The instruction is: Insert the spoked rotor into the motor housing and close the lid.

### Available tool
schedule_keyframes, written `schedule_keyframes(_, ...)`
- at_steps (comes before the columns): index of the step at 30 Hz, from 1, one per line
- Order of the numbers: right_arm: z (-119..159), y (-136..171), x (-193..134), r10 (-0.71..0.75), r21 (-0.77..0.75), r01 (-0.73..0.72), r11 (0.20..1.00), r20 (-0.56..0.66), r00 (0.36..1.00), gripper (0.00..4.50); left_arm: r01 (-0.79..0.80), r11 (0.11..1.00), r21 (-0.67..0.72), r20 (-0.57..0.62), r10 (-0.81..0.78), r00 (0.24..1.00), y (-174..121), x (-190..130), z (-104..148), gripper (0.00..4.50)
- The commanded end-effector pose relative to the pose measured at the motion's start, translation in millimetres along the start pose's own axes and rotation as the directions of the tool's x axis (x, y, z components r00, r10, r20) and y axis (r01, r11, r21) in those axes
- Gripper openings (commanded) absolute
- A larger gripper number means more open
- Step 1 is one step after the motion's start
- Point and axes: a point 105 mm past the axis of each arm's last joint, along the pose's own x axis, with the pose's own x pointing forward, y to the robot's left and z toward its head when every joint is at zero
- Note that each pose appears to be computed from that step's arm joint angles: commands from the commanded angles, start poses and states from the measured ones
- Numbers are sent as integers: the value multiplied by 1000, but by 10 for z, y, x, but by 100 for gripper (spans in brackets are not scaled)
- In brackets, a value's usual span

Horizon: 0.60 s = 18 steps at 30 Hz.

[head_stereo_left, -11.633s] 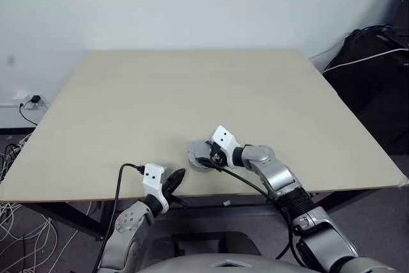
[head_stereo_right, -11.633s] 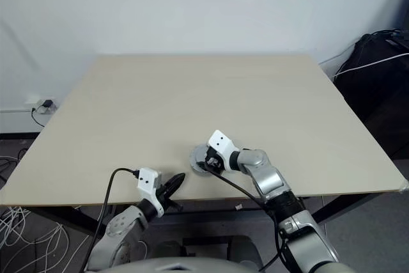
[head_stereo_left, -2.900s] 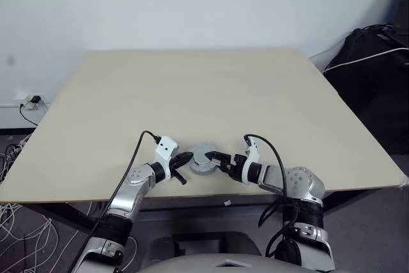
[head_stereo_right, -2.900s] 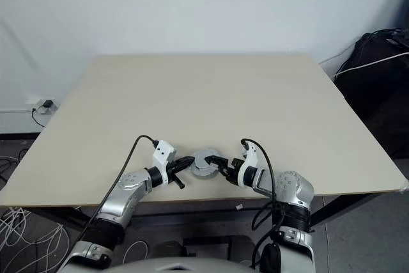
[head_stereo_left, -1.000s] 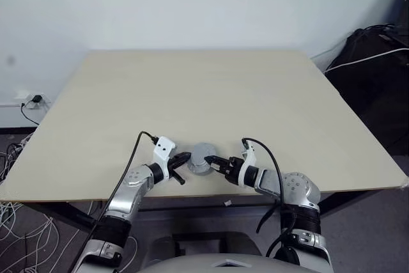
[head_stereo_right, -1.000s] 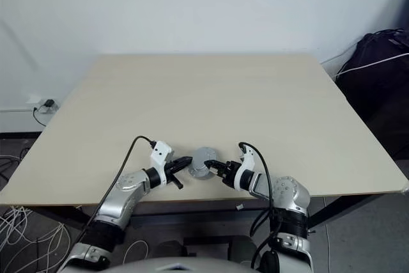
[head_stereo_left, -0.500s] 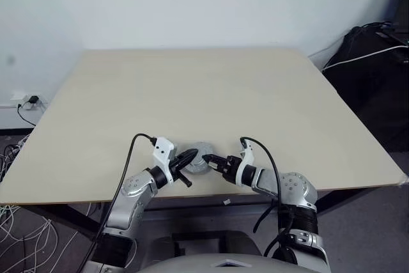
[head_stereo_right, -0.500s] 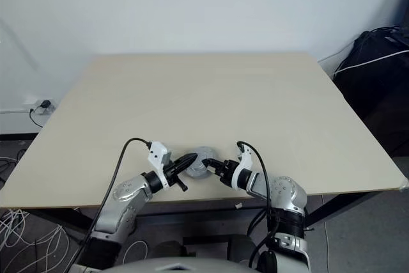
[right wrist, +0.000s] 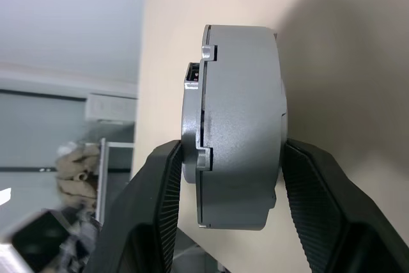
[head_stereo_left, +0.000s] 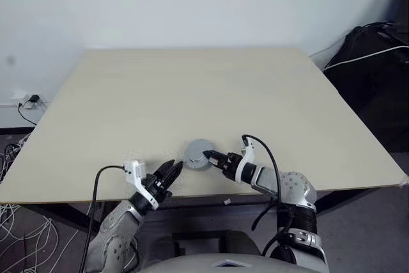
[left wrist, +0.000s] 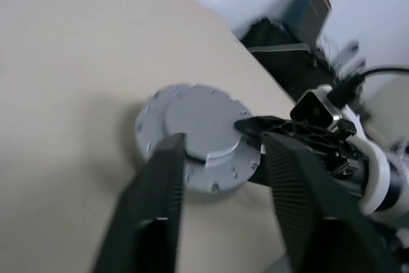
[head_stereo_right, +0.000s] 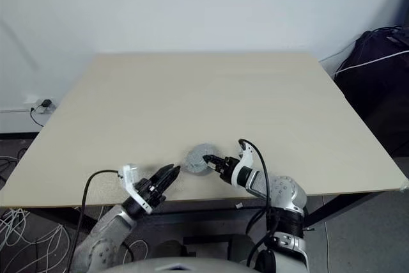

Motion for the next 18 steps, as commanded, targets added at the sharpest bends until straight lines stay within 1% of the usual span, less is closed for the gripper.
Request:
schedule_keyframes(1,186,378,13,137,-75,-133,988,55,989,211,10,991,-134,105,4,994,-38,-58,136,359)
schedule_keyframes(2,186,406,20,145,-78,-141,987,53,988,211,11,983,-184,120,12,993,-21,-84,133,396)
schedule_keyframes(4,184,458,28,162,-83,-157,984,49,986,211,19,964,-266,149,22,989,0,-120,134,447)
schedule_keyframes(7,179,530,31,189,-88,-184,979,41,981,211,59,933,-355,185,8,983,-25,-140,145,450)
schedule_keyframes(10,161,598,32,212,-90,-208,974,32,977,211,80,913,-401,197,1,980,-46,-137,144,450)
schedule_keyframes(12,134,646,35,226,-90,-224,971,20,974,211,129,888,-442,211,-37,977,-99,-125,148,450)
schedule_keyframes(18,-2,800,46,272,-87,-274,958,-28,962,211,177,843,-507,187,-93,978,-172,-64,94,450)
